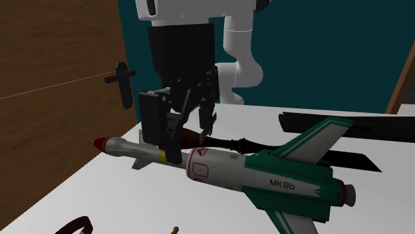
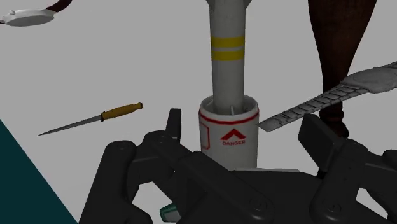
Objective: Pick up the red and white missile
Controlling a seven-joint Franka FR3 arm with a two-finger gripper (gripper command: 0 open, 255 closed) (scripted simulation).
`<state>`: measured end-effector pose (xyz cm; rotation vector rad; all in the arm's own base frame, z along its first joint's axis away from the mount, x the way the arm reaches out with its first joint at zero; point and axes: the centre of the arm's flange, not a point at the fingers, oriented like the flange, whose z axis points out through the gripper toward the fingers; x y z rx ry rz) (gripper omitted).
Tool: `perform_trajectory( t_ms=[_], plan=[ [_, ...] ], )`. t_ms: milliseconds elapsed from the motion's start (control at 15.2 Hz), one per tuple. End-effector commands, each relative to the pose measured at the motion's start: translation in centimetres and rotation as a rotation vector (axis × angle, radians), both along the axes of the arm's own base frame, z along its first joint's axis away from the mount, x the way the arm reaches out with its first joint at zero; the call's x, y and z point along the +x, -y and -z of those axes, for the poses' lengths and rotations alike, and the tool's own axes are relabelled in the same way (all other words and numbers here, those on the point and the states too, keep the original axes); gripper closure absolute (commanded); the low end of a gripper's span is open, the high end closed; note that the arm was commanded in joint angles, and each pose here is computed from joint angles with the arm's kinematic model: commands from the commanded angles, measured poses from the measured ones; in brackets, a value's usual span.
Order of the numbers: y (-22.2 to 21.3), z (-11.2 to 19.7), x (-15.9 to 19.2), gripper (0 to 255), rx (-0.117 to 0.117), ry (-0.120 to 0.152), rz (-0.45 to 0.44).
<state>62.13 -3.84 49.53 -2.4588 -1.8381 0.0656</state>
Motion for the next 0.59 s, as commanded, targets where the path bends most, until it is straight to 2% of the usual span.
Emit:
perform_trajectory(
  t_ms=[0,264,330,528],
  plan=[
    [-0.1,1.0,0.2,0,0.000,0.001,-0.003],
    [-0.1,2.4,0.2,0,0.000,0.001,-0.003],
    [0.0,2.7,0.4,255,0.000,0.001,-0.003],
    [0.1,2.4,0.2,255,0.000,0.000,-0.002]
  ],
)
